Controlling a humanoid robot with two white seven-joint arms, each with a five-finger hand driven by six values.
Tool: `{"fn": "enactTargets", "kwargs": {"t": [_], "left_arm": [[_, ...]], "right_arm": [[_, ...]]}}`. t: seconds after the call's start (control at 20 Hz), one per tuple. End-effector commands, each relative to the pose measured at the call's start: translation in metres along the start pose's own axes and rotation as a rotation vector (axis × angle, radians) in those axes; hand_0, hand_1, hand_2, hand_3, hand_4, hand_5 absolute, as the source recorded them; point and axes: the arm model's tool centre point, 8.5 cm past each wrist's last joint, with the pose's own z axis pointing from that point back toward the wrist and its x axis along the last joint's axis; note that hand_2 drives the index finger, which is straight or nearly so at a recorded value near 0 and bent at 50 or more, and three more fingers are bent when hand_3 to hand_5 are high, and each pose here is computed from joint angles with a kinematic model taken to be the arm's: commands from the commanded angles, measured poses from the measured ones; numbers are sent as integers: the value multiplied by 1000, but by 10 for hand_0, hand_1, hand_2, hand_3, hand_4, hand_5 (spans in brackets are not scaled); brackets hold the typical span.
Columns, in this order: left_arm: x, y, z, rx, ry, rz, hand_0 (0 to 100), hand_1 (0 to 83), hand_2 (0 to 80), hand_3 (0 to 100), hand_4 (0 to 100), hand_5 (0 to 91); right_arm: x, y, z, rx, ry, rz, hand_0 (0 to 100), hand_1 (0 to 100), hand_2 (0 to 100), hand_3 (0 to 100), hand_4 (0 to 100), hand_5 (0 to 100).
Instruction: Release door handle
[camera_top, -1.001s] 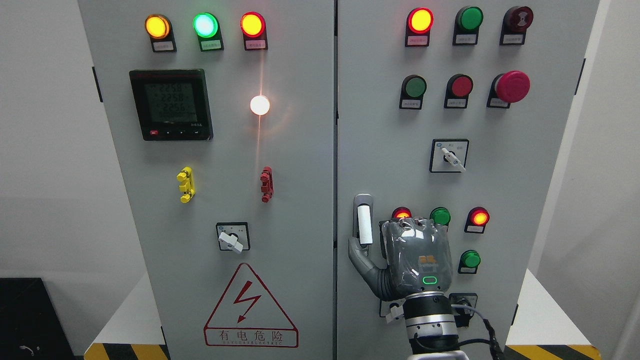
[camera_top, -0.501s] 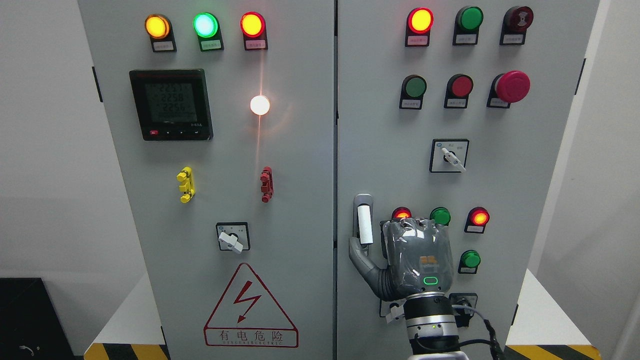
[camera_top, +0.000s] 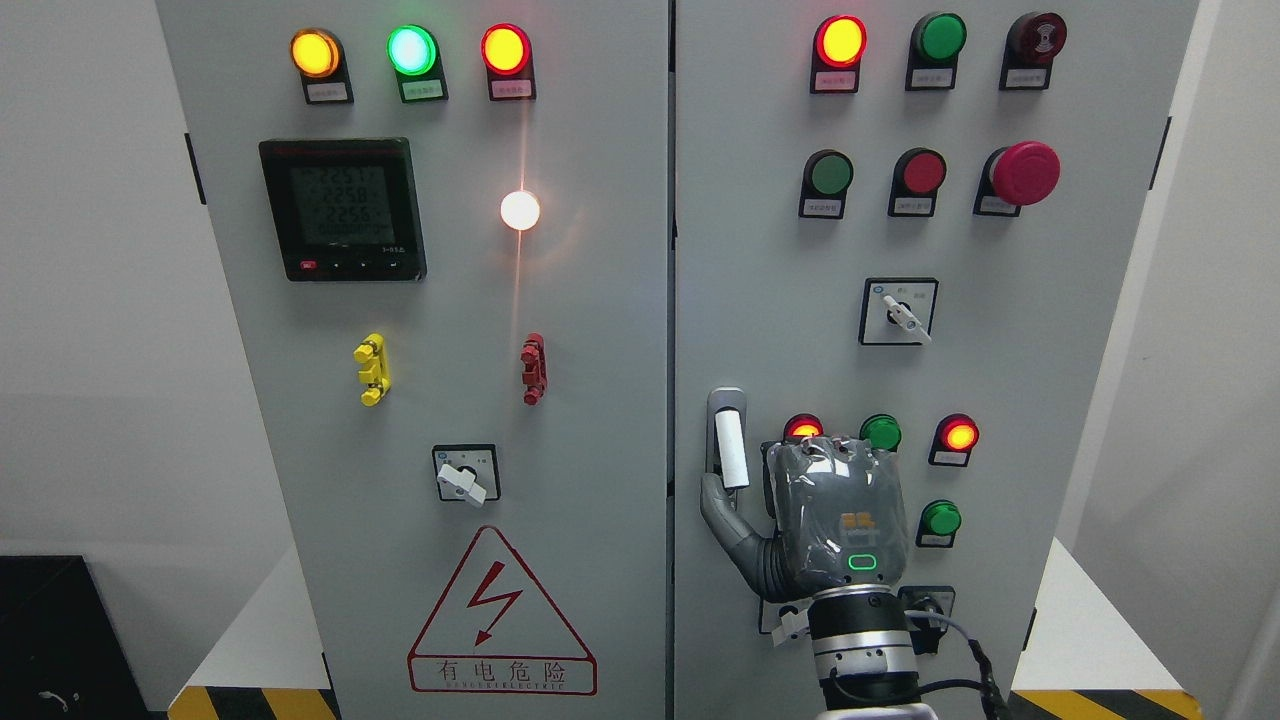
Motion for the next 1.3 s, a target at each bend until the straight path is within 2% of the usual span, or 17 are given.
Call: {"fn": "enactTargets", "kwargs": {"t": [0.0, 1.25], "left_arm": [[0, 0, 0, -1, -1, 0, 120, 556, 0, 0, 0, 0], [0, 0, 0, -1, -1, 0, 120, 556, 0, 0, 0, 0]], "right_arm": [[-1, 0, 1, 0, 2, -1, 488, 262, 954, 1000, 1000, 1000], [-1, 0, 3, 2, 5, 0, 533, 290, 954, 1000, 1000, 1000]]}}
